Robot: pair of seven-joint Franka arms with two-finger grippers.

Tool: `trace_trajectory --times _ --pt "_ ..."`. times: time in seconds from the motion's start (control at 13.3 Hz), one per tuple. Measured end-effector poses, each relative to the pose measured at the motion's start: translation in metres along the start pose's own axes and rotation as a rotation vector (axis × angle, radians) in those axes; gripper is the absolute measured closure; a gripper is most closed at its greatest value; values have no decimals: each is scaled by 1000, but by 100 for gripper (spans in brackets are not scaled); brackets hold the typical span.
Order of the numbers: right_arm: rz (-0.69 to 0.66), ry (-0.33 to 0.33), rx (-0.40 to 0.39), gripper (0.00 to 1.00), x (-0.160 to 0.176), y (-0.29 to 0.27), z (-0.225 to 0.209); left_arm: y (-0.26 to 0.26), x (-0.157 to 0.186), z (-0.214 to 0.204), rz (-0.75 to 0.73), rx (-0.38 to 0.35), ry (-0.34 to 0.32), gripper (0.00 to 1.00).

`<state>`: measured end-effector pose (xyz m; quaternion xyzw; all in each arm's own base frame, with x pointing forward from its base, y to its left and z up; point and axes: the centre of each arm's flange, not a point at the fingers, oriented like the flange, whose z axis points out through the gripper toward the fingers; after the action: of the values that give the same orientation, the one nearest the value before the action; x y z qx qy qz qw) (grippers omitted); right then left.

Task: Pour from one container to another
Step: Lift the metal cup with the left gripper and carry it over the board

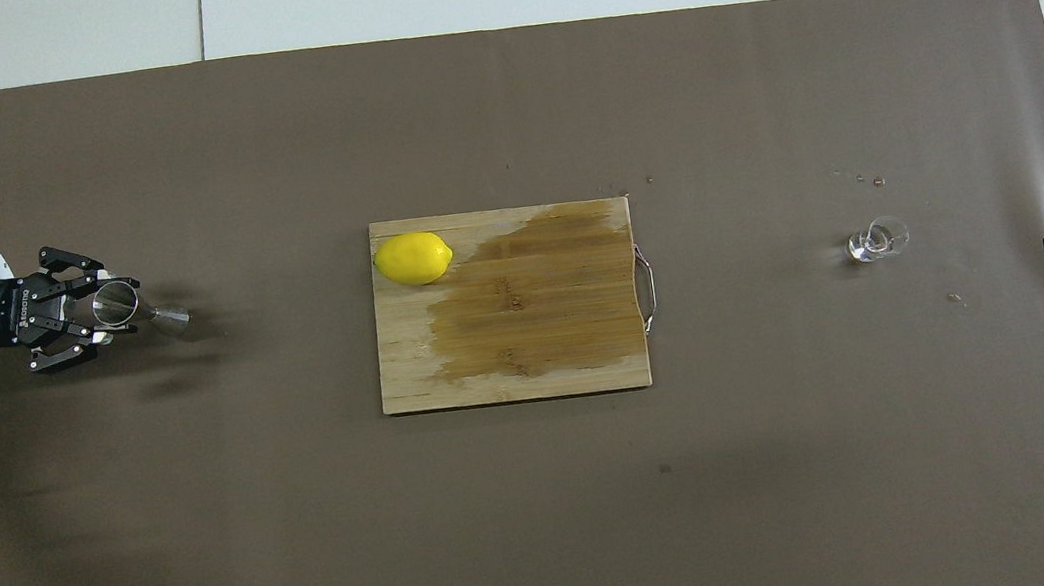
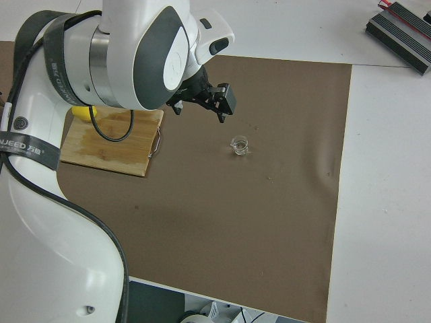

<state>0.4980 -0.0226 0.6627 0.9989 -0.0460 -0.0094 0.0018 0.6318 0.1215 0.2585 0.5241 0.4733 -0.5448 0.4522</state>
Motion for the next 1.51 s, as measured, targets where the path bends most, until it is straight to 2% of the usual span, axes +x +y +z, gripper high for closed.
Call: trace_trajectory --times 0.23,0.6,1.13,1.51 --pt "0 0 0 0 0 0 0 24 -24 45 16 7 -29 52" --pt "0 0 0 0 0 0 0 56 -61 149 57 68 -71 52" --pt "0 0 0 0 0 0 0 70 -71 288 37 97 -77 52" --pt "0 0 0 0 0 0 0 59 -66 370 2 88 -40 52"
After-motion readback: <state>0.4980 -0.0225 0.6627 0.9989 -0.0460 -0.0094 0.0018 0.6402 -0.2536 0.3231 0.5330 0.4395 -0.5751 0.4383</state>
